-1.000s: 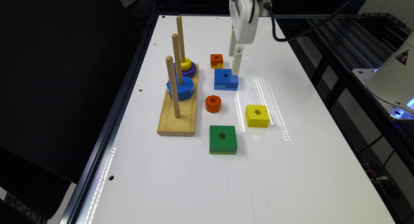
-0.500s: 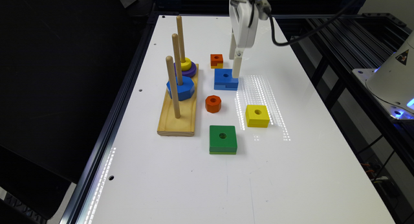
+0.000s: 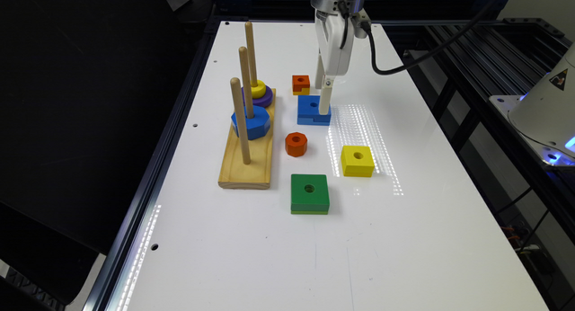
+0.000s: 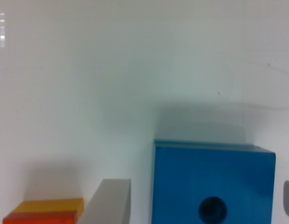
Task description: Pick up blue block.
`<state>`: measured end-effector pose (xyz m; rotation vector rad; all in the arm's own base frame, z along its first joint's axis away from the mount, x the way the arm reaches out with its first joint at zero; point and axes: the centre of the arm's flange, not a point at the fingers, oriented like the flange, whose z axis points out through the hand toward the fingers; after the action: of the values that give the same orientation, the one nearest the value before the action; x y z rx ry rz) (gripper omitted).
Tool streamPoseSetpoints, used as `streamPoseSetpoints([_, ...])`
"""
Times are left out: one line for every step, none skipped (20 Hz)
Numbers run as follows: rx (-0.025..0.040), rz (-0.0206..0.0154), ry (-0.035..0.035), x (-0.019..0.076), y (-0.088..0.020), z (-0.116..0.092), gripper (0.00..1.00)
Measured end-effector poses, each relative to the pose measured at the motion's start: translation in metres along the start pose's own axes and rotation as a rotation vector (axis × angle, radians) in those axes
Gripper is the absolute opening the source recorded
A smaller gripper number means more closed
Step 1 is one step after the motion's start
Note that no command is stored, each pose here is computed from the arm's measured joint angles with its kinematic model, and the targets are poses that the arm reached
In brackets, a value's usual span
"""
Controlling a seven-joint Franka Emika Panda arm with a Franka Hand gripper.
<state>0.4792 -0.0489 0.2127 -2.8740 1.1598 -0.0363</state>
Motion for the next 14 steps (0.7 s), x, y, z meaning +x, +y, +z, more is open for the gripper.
streamPoseSetpoints([0.0010,-0.0003,0.0004,0.0006,-0.001,0.000,1.00])
streamPoseSetpoints([0.0022,-0.0007,0.0012,0.0014,-0.002,0.000,1.00])
streamPoseSetpoints([0.0040,-0.0011,0.0028,0.0025,-0.003,-0.001,1.00])
streamPoseSetpoints([0.0065,-0.0017,0.0049,0.0040,-0.005,-0.001,1.00])
streamPoseSetpoints([0.0082,-0.0019,0.0057,0.0054,-0.007,-0.001,1.00])
streamPoseSetpoints([0.0100,-0.0023,0.0056,0.0071,-0.009,-0.001,1.00])
streamPoseSetpoints([0.0110,-0.0023,0.0047,0.0084,-0.010,0.000,1.00])
streamPoseSetpoints([0.0114,-0.0022,0.0035,0.0093,-0.011,0.001,1.00])
streamPoseSetpoints([0.0115,-0.0022,0.0026,0.0098,-0.011,0.002,1.00])
streamPoseSetpoints([0.0116,-0.0021,0.0020,0.0101,-0.011,0.003,1.00])
streamPoseSetpoints([0.0113,-0.0020,0.0013,0.0101,-0.012,0.003,1.00])
streamPoseSetpoints([0.0105,-0.0017,0.0002,0.0100,-0.011,0.003,1.00])
streamPoseSetpoints([0.0096,-0.0014,-0.0007,0.0099,-0.011,0.004,1.00])
streamPoseSetpoints([0.0087,-0.0010,-0.0014,0.0099,-0.010,0.004,1.00])
